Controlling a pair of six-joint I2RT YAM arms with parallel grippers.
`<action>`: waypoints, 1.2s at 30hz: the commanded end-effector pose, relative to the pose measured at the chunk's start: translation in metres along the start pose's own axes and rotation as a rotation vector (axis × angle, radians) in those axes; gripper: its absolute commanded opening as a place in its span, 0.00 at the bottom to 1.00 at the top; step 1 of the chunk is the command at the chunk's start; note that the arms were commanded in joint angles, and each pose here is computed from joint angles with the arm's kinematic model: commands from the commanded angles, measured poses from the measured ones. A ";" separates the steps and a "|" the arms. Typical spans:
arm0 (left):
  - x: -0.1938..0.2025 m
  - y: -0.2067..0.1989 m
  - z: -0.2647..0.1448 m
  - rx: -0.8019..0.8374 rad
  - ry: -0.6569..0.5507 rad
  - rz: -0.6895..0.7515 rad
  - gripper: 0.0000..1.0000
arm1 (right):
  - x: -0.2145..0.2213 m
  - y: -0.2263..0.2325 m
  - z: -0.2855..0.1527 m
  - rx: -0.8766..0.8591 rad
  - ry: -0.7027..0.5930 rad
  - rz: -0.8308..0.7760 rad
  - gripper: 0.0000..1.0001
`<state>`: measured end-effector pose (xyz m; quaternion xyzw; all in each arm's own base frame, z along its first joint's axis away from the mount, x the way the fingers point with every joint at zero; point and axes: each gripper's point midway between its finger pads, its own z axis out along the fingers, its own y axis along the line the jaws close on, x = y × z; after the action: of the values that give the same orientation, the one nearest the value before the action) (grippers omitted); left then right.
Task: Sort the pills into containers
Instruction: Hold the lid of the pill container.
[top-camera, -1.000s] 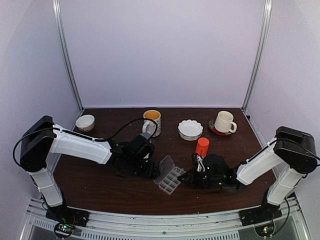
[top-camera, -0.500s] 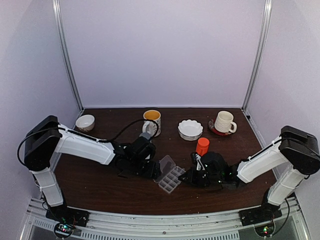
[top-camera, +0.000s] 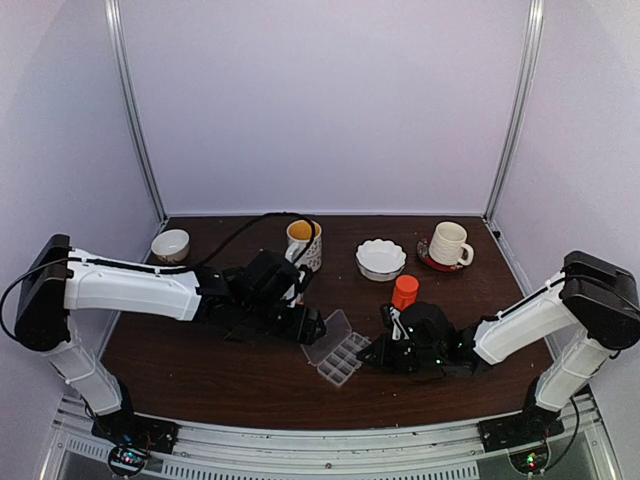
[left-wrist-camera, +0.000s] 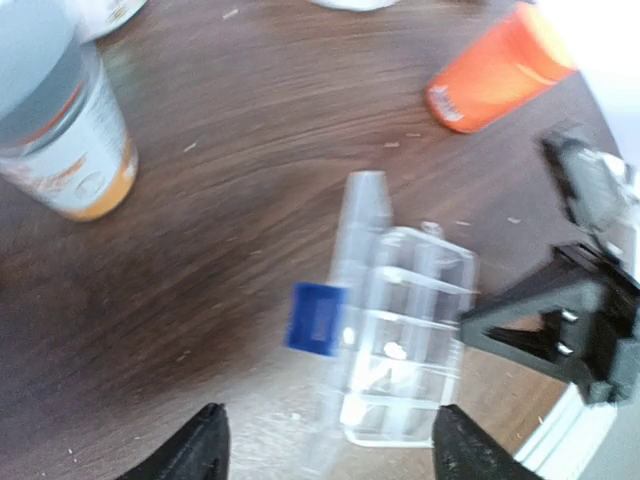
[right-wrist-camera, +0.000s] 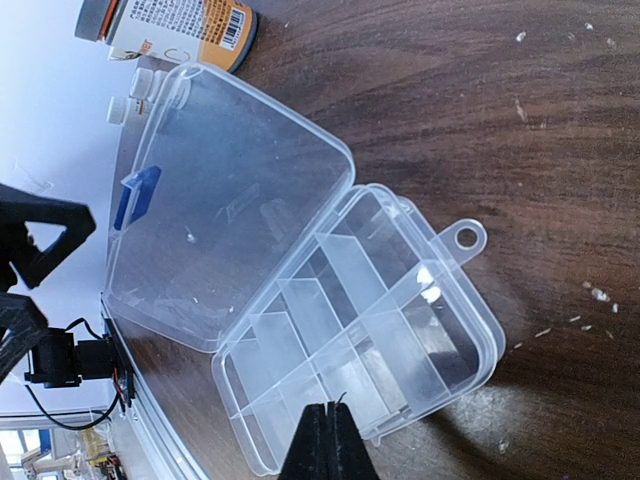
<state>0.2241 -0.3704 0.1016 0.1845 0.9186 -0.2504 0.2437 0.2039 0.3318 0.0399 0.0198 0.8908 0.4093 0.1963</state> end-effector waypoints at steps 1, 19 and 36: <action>-0.008 -0.034 -0.016 0.076 -0.023 0.071 0.61 | -0.006 -0.002 0.002 0.026 -0.017 -0.013 0.01; -0.002 -0.004 0.019 -0.044 0.040 0.061 0.00 | -0.004 -0.005 0.004 0.031 -0.012 -0.013 0.00; 0.021 0.025 0.063 -0.032 0.138 0.022 0.00 | -0.005 -0.006 0.003 0.049 -0.008 -0.027 0.00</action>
<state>0.2418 -0.3708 0.0400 0.2016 0.9403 -0.1960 0.1915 0.2045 0.3328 0.0394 0.0112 0.8933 0.4036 0.1976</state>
